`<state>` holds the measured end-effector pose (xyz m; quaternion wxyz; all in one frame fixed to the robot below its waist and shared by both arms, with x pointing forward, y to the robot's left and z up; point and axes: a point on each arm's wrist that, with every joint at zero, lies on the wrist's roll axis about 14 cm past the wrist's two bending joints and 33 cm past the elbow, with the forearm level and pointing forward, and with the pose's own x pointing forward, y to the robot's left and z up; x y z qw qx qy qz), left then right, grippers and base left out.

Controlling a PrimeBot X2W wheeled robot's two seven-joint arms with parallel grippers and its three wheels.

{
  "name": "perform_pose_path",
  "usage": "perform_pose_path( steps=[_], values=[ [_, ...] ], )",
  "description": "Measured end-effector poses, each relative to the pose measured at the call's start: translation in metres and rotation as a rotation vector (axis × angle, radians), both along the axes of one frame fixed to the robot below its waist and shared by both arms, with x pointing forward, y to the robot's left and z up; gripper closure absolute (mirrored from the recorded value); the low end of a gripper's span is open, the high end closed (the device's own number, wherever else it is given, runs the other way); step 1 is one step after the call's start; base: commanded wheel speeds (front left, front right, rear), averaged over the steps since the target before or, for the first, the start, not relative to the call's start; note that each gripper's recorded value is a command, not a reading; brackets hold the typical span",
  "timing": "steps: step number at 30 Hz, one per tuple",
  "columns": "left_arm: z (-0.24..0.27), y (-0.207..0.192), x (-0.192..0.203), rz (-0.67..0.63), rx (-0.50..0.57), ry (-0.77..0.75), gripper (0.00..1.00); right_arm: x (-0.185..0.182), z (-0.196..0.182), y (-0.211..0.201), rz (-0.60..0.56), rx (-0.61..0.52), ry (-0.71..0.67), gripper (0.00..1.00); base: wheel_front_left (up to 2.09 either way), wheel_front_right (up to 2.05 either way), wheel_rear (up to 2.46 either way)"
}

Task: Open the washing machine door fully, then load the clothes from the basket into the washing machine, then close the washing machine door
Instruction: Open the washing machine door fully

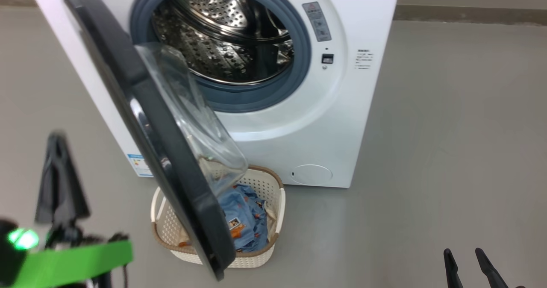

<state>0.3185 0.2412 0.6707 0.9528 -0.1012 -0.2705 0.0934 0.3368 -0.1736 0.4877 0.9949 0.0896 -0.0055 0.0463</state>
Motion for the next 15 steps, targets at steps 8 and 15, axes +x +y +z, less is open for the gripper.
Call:
perform_pose_path(
  steps=[8,15],
  values=[
    [0.097,-0.079,-0.013,-0.271,0.094,-0.157,1.0,0.006,0.002,0.015,0.038,0.012,-0.007,0.0,0.0,0.0,0.0],
    [0.079,-0.149,-0.009,-0.526,-0.01,-0.047,1.0,0.011,0.002,0.019,0.046,0.016,-0.005,0.0,0.0,0.0,0.0]
  ],
)
